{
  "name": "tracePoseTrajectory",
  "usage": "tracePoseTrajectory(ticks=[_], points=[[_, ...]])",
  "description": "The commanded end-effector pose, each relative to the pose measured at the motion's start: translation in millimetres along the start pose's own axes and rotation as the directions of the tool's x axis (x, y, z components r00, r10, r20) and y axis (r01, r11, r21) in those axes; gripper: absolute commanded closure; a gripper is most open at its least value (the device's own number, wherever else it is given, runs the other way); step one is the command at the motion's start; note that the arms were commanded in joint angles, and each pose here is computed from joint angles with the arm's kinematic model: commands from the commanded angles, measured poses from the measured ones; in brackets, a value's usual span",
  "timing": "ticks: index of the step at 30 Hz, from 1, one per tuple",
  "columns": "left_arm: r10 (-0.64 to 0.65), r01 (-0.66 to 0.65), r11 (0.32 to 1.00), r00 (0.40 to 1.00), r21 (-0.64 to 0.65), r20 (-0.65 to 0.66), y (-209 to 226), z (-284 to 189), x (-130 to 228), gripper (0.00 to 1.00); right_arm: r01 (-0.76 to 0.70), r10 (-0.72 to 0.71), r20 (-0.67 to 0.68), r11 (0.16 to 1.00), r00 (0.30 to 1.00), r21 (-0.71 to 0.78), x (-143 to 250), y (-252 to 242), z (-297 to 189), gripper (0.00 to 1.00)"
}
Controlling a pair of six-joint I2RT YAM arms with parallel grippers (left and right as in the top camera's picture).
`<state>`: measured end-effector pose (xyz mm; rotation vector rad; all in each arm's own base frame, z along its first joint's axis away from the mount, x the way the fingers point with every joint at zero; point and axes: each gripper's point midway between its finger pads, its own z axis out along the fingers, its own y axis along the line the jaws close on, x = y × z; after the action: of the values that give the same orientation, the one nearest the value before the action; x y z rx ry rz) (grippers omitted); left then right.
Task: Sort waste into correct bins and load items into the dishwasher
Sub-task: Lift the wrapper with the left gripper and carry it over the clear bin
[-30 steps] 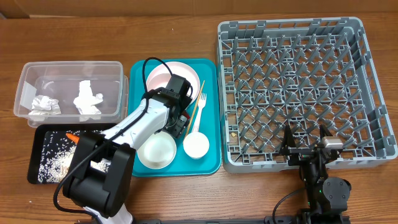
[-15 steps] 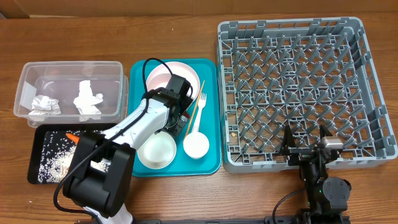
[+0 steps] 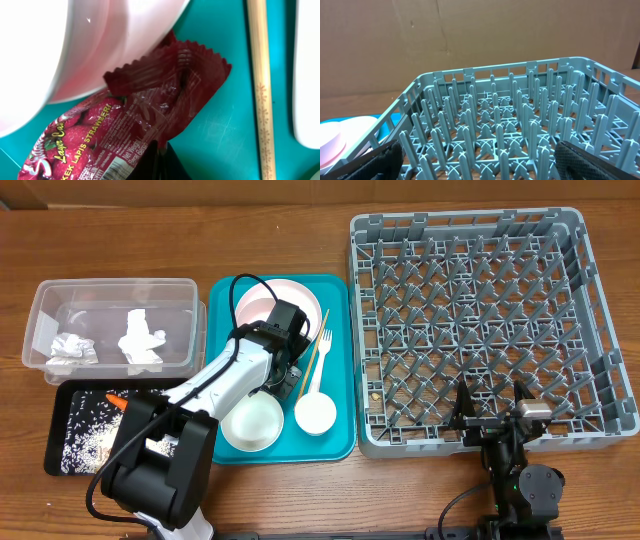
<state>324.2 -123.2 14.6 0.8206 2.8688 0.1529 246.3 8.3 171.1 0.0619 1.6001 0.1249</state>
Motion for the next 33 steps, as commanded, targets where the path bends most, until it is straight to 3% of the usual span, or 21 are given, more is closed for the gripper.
tracePoseTrajectory(ticks=[1, 33], points=[[0.01, -0.009, 1.0, 1.0, 0.01, -0.008, -1, 0, -1, 0.96, 0.003, -0.003, 0.005, 1.0, 1.0, 0.003, 2, 0, 0, 0.0], [0.01, -0.01, 1.0, 1.0, 0.011, -0.019, 19, -122, -38, 0.96, 0.003, -0.003, 0.005, 1.0, 1.0, 0.003, 2, 0, 0, 0.0]])
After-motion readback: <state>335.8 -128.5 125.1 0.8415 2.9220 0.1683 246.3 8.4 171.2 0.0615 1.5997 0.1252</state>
